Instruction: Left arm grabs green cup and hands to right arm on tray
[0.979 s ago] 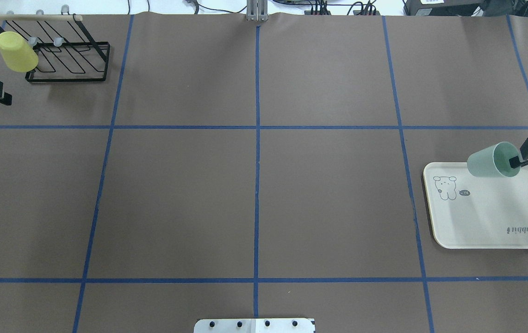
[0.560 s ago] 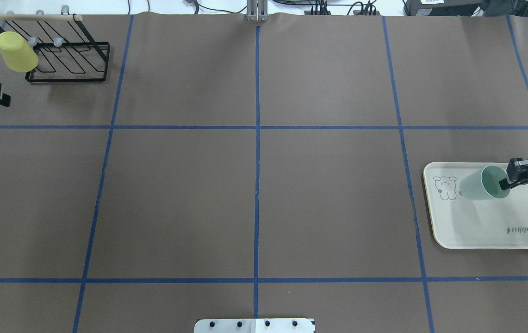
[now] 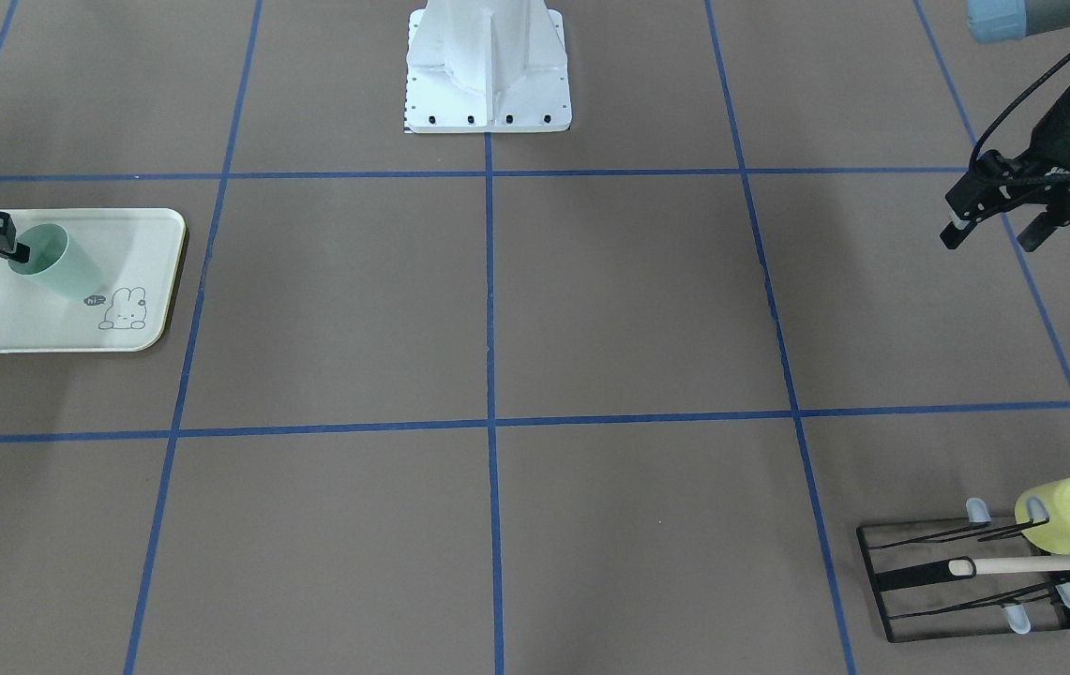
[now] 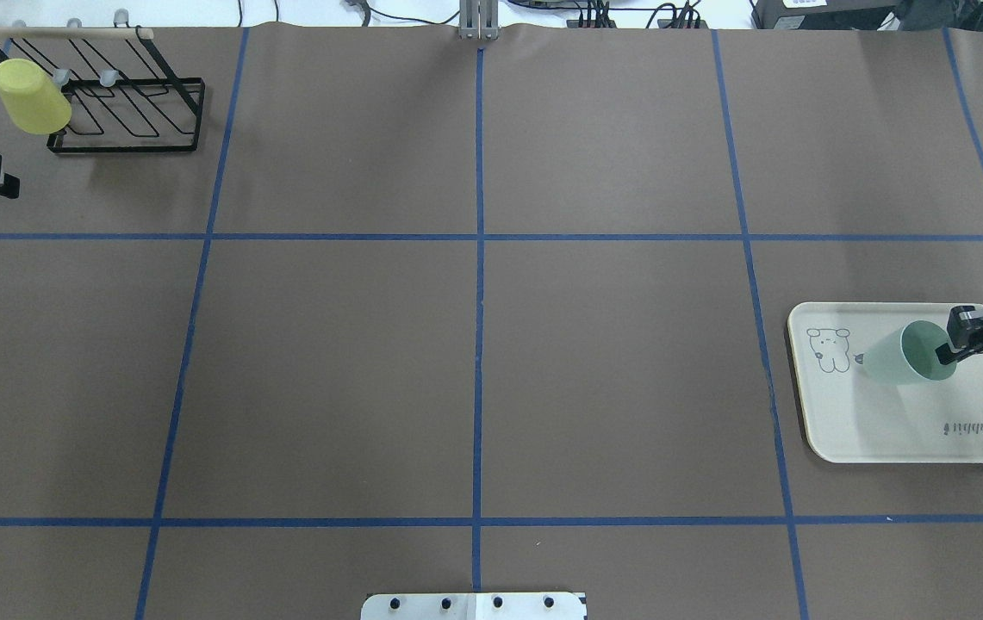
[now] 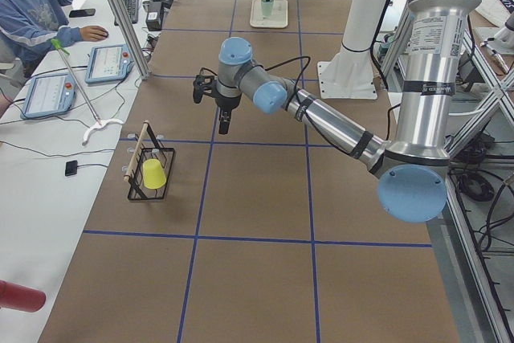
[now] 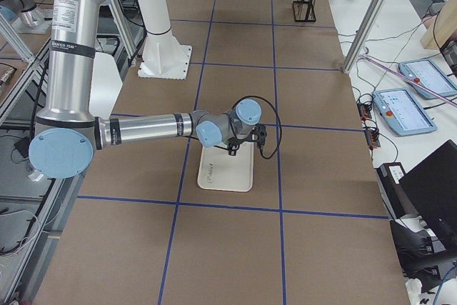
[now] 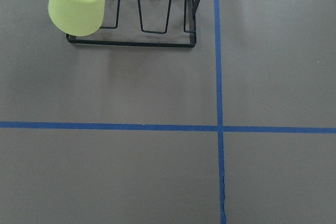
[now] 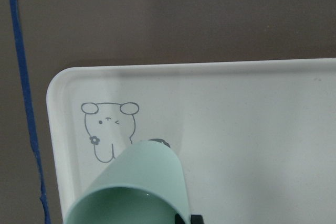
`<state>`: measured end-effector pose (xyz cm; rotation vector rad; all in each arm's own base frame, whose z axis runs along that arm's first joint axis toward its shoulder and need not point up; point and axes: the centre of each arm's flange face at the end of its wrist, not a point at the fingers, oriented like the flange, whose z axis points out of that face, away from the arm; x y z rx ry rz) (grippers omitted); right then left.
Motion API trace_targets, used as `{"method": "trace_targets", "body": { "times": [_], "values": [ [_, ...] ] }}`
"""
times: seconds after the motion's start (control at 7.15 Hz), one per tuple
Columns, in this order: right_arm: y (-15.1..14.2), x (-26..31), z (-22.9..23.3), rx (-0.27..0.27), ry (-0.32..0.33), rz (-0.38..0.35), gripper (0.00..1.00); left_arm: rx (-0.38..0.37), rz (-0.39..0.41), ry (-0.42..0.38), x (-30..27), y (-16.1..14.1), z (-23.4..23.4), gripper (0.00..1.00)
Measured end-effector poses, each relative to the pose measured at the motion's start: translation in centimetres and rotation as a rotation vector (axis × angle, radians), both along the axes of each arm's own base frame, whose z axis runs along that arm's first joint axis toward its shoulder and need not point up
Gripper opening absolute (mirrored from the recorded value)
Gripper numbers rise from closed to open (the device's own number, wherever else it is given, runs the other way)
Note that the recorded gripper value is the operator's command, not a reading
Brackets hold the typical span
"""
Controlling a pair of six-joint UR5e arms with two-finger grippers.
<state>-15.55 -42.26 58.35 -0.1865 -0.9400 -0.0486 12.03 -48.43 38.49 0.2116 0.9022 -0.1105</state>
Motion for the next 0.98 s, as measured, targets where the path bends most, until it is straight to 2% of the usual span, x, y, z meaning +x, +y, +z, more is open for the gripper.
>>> {"method": "trace_targets", "body": {
  "times": [0.42, 0.56, 0.7, 0.84, 0.98],
  "values": [
    [-0.22, 0.86, 0.62, 0.008, 0.022, -0.017, 0.00, 0.005, -0.001, 0.003, -0.13, 0.27, -0.43, 1.00],
    [-0.23, 0.77, 0.72, 0.015, 0.034, -0.019, 0.09, 0.007, -0.001, 0.004, -0.16, 0.35, -0.57, 1.00],
    [-0.20, 0.67, 0.81, 0.020, 0.042, -0.022, 0.60, 0.008, -0.001, 0.004, -0.18, 0.39, -0.64, 1.00],
    [-0.17, 0.65, 0.91, 0.023, 0.048, -0.023, 1.00, 0.009, -0.002, 0.005, -0.20, 0.43, -0.74, 1.00],
    [-0.12, 0.70, 1.00, 0.028, 0.057, -0.022, 1.00, 0.010, -0.002, 0.005, -0.22, 0.49, -0.81, 1.00]
  ]
}}
